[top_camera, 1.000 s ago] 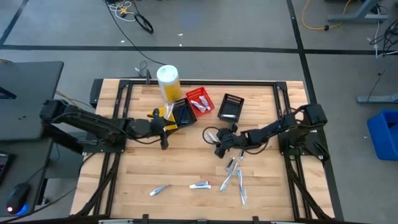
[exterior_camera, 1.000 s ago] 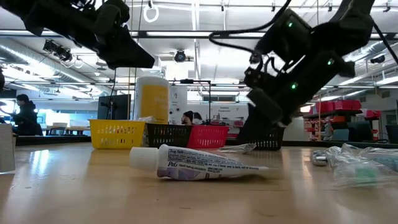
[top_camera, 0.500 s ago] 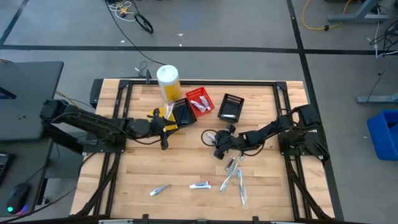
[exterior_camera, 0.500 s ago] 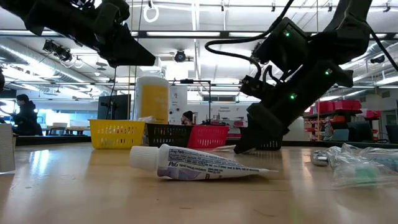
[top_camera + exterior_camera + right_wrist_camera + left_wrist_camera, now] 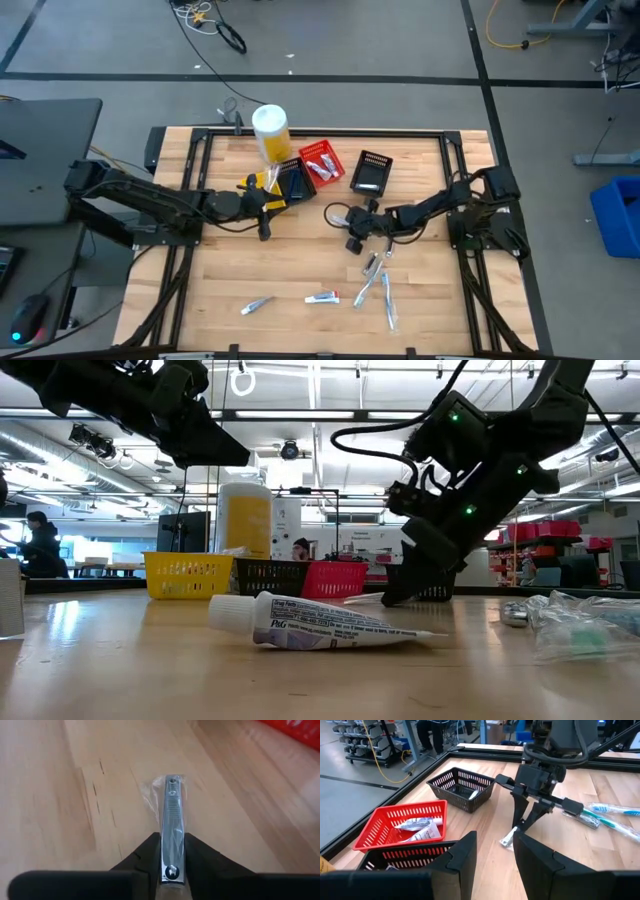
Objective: Pick & Place Travel size toiletries
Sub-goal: Put the silver nail cutter into the right black bin
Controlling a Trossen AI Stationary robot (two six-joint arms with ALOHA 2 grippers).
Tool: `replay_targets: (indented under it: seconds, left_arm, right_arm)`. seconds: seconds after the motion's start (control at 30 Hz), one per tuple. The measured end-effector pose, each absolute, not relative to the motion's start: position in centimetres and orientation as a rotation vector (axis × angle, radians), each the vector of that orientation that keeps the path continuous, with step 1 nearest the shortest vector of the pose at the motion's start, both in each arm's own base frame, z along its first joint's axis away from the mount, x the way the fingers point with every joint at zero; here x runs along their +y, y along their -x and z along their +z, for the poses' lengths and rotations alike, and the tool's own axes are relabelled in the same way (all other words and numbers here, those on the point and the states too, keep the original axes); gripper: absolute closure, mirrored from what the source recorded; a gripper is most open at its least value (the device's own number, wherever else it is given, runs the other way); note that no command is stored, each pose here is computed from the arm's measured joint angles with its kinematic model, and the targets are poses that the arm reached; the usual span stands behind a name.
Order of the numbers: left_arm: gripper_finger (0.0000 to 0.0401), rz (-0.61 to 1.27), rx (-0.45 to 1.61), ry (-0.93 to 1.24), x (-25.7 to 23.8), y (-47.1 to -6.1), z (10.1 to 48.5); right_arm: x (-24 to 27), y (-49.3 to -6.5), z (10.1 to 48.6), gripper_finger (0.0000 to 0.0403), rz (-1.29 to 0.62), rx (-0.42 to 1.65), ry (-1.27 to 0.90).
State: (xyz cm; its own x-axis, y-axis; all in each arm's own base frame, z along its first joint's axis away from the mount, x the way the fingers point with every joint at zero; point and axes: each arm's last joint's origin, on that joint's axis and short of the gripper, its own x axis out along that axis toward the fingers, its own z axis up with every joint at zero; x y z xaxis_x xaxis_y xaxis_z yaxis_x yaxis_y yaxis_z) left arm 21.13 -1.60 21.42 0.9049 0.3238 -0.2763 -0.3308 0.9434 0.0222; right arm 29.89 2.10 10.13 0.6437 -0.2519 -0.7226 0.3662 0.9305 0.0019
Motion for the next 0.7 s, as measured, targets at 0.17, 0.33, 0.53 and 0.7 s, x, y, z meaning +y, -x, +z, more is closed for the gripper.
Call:
replay_targets:
  seconds: [0.17, 0.33, 0.53, 0.7]
  left_arm:
    - [0.0264, 0.338, 0.282, 0.025, -1.6, -21.1, 21.4]
    - [0.0264, 0.338, 0.285, 0.024, -1.6, -21.1, 21.4]
    - [0.0264, 0.339, 0.285, 0.029, -1.6, -21.1, 21.4]
    - [0.0264, 0.339, 0.284, 0.031, -1.6, -21.1, 21.4]
  right_arm:
    - [1.3, -29.7, 10.9, 0.034, -0.357, 0.794, -0.154]
    - [0.4, -29.0, 12.8, 0.034, -0.37, 0.798, -0.13]
    - [-1.8, -27.1, 17.5, 0.0341, -0.495, 0.7, -0.082]
    - [-4.8, -24.8, 19.7, 0.0338, -0.639, 0.714, -0.057]
